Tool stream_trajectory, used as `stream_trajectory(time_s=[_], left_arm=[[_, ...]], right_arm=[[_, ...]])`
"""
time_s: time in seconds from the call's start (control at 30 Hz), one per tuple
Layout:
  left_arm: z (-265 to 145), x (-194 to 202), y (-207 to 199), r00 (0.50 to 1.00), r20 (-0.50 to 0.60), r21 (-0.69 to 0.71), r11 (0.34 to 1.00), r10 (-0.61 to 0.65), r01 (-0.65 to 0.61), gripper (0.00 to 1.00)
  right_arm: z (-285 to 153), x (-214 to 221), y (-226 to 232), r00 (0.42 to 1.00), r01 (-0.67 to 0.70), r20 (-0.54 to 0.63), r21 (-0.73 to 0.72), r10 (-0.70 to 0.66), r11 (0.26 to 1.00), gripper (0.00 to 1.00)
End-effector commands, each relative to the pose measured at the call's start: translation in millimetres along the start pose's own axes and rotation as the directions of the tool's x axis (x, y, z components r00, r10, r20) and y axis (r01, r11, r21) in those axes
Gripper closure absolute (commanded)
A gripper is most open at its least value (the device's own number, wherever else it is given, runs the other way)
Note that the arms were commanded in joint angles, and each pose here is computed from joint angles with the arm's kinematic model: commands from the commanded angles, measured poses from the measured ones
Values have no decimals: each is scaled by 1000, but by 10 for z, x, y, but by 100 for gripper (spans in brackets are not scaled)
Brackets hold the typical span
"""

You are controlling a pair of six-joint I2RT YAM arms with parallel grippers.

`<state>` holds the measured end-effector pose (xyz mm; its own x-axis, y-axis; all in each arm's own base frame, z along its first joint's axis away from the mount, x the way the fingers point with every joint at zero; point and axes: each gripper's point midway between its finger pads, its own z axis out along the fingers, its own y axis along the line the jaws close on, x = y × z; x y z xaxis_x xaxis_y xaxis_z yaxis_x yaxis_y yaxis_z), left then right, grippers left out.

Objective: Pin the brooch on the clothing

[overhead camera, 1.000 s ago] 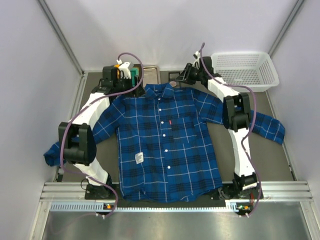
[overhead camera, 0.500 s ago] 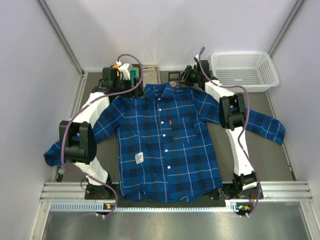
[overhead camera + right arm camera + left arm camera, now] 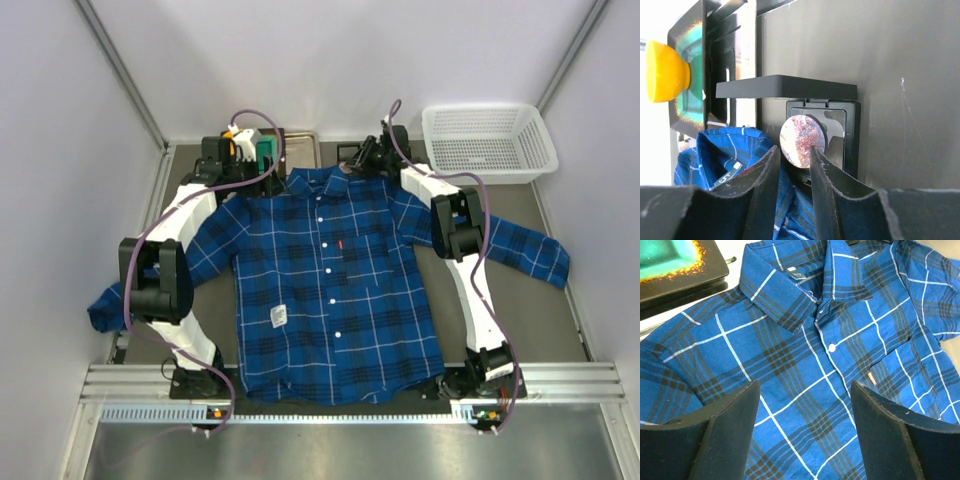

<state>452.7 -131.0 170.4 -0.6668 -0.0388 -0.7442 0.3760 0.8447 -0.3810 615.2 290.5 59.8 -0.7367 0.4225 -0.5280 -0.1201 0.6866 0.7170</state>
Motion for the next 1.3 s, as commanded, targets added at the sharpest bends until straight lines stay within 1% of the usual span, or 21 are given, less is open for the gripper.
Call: stream_trajectory(time_s=[0.0, 0.2, 0.3, 0.43, 0.6, 0.8, 0.83, 0.9, 1.07, 1.27], left_arm=[[-17, -194, -17, 998, 50, 27, 999, 26, -27, 22], [1, -189, -2, 999, 49, 42, 999, 20, -22, 22], [14, -181, 14, 999, 46, 44, 999, 15, -17, 22], [9, -212, 28, 998, 53, 44, 999, 16, -18, 21], [10, -211, 52, 998, 53, 42, 999, 13, -15, 21], [2, -220, 83, 998, 57, 39, 999, 4, -6, 21], [4, -203, 103, 999, 53, 36, 999, -1, -1, 21], [-12, -209, 111, 998, 57, 34, 999, 1, -3, 21], [-53, -222, 157, 998, 60, 24, 1000, 3, -4, 21], [-52, -184, 201, 999, 48, 18, 1000, -9, 8, 21]], right_arm=[[39, -121, 101, 999, -9, 53, 5, 9, 1000, 68], [-10, -145, 103, 998, -5, 63, 21, 3, 1000, 68], [-14, -131, 100, 998, -8, 58, 22, 6, 1000, 66], [2, -78, 59, 998, -36, 45, 36, 34, 999, 59], [4, 19, 51, 999, -46, 25, 52, 44, 998, 59], [104, 172, -46, 998, -66, -9, 62, 67, 996, 62], [122, 206, -70, 997, -75, -17, 62, 77, 995, 65], [136, 244, -105, 996, -82, -28, 63, 84, 995, 68], [138, 372, -292, 983, -171, -62, 70, 175, 983, 68], [130, 354, -392, 963, -258, -75, 10, 258, 966, 72]])
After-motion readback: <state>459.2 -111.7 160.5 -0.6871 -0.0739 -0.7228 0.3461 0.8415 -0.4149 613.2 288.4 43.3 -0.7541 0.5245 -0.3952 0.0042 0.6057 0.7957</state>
